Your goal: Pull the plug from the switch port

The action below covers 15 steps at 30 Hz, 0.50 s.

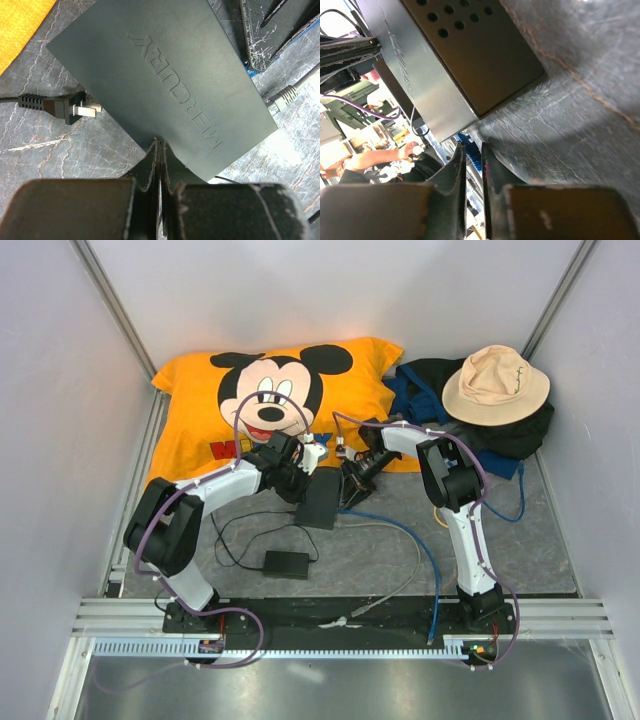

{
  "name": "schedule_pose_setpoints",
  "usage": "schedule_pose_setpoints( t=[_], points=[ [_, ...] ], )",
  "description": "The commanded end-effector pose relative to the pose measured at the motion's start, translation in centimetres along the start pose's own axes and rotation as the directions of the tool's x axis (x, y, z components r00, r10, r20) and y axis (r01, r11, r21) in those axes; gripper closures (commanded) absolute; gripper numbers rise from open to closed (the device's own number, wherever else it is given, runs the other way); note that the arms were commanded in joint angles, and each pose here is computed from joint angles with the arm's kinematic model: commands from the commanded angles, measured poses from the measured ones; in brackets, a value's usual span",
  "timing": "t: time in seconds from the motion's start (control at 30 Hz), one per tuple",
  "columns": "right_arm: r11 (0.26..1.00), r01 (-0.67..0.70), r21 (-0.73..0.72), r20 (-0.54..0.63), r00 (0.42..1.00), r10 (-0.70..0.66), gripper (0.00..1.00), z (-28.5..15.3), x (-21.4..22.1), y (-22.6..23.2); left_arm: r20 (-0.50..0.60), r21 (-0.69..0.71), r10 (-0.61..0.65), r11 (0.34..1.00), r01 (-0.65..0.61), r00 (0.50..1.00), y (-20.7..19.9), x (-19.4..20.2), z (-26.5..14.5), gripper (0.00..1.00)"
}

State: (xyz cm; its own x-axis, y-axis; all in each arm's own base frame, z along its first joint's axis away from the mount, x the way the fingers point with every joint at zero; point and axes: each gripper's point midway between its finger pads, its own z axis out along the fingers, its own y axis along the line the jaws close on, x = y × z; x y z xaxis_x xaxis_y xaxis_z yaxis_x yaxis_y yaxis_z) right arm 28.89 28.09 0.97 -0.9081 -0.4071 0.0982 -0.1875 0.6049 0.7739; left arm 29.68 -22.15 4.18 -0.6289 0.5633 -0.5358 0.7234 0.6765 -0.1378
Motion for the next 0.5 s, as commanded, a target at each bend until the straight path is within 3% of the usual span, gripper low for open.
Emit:
schedule_pose_setpoints(
  t=[0.0, 0.1, 0.23, 0.47],
  points=[
    [0.897, 0.067, 0.437, -0.080, 0.996, -0.035, 0.90, 2.4, 0.8, -11.8, -0.058, -0.006, 0.004, 1.000, -0.005, 0.998, 0.0, 1.9, 0.8, 0.98],
    [0.897, 0.067, 0.437, -0.077, 0.996, -0.037, 0.91, 2.4, 0.8, -11.8, -0.060, -0.009, 0.004, 1.000, -0.004, 0.998, 0.0, 2.0, 0.8, 0.98],
    [0.898, 0.068, 0.434, -0.082, 0.996, -0.036, 1.00, 2.5, 0.9, -11.8, -0.053, -0.017, 0.005, 1.000, -0.005, 0.999, 0.1, 1.8, 0.5, 0.98],
    [0.899, 0.073, 0.431, -0.080, 0.996, -0.043, 1.00, 2.4, 0.8, -11.7, 0.056, 0.079, -0.008, 0.997, 0.003, 0.998, -2.6, -2.6, -2.8, 0.98]
  ],
)
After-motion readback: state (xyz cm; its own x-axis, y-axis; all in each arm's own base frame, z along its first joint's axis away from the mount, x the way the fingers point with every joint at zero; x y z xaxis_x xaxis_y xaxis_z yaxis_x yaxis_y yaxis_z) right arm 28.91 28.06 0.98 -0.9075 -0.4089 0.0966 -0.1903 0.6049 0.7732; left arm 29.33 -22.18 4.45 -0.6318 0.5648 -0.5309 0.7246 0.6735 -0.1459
